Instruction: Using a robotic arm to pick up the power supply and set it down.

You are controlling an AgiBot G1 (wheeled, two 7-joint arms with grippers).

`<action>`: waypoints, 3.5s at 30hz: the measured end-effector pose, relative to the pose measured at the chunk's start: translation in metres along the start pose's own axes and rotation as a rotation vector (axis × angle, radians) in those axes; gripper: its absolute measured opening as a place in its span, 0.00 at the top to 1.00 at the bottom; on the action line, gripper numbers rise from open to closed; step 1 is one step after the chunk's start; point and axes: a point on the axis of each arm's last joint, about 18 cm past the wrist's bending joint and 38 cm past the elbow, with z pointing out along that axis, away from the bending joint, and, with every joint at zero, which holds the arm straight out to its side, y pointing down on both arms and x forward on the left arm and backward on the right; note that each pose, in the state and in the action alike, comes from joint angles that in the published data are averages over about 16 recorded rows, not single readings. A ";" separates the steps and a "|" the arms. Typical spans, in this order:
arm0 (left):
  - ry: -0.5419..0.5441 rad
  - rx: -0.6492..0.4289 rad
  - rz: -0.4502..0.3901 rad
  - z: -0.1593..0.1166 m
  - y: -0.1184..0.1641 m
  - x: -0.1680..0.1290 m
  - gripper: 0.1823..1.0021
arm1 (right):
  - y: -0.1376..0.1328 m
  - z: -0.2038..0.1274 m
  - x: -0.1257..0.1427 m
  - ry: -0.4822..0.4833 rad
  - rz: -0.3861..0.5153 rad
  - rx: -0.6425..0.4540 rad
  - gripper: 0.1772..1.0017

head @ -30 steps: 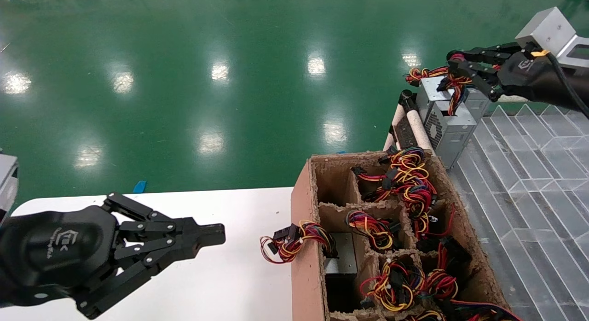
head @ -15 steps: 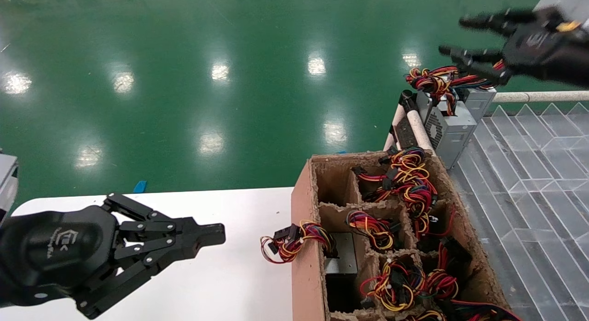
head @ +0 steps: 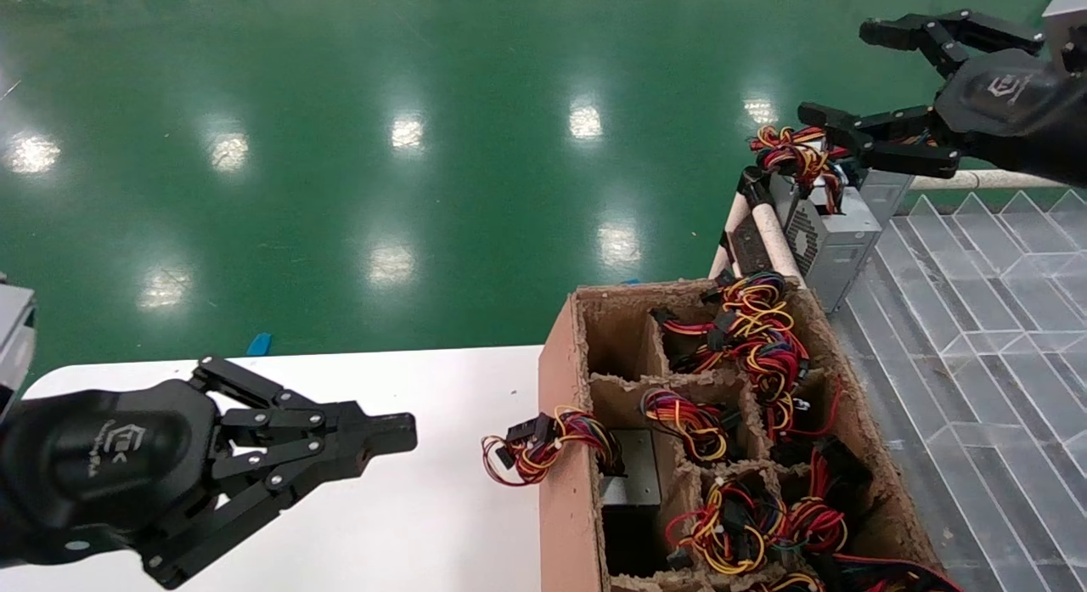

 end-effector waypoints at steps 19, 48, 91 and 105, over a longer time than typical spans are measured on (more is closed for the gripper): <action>0.000 0.000 0.000 0.000 0.000 0.000 0.95 | -0.008 -0.006 -0.064 -0.170 0.116 0.102 0.01; 0.000 0.000 0.000 0.000 0.000 0.000 0.29 | -0.048 -0.038 -0.207 -0.605 0.374 0.202 0.00; -0.001 0.000 0.000 0.000 0.000 0.000 0.00 | -0.052 -0.043 -0.218 -0.644 0.401 0.204 0.00; -0.001 0.000 0.000 0.000 0.000 0.000 0.00 | -0.052 -0.042 -0.218 -0.642 0.400 0.204 0.00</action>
